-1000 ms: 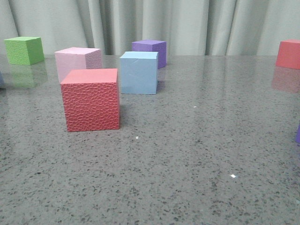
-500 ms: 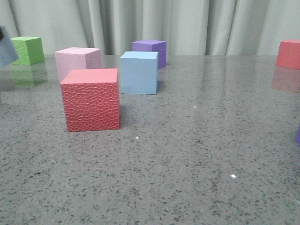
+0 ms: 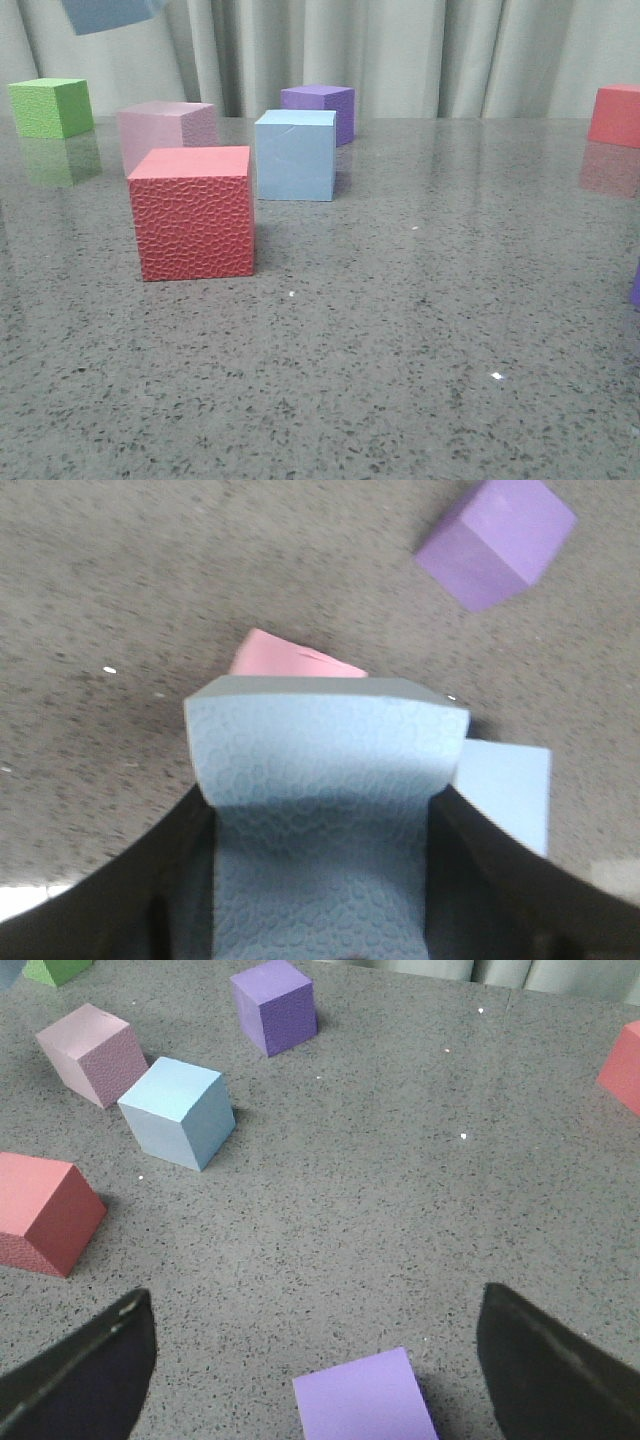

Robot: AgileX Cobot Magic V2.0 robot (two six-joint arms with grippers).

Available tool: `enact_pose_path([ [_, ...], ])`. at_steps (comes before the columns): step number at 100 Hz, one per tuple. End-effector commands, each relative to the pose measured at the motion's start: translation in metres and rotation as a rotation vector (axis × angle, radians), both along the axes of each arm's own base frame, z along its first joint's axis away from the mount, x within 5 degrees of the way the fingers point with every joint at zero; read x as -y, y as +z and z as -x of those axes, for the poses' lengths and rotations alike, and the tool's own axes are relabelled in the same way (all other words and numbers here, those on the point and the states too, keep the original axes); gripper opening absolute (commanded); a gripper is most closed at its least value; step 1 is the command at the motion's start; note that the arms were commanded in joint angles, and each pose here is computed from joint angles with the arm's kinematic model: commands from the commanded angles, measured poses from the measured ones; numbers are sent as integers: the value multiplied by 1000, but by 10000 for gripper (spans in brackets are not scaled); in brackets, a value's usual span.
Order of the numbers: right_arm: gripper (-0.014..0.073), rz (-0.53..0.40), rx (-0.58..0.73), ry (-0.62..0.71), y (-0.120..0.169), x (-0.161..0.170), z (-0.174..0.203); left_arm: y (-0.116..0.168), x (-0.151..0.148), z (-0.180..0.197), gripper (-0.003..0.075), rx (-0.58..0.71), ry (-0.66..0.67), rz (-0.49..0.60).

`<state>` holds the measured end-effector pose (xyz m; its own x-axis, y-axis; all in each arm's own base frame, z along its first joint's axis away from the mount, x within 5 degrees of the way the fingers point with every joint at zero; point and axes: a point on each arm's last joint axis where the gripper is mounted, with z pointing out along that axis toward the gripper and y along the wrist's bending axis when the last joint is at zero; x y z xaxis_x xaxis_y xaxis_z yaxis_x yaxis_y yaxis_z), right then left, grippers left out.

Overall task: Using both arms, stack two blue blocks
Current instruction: 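Carry the held cube above the placed light-blue cube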

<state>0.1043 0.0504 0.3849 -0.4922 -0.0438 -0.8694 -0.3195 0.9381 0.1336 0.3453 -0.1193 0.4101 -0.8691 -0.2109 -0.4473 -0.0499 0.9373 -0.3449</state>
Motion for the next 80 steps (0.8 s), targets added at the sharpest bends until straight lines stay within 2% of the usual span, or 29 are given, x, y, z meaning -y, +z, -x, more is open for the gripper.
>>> enact_pose_path([
  [1,644,-19,92,3,13,1,-1,21,11,17,102,38,-19,42],
  [40,644,-19,92,3,13,1,-1,8,76,14,102,8,-145,59],
  [80,644,-19,92,3,13,1,-1,-11,104,4,102,-29,-191,60],
])
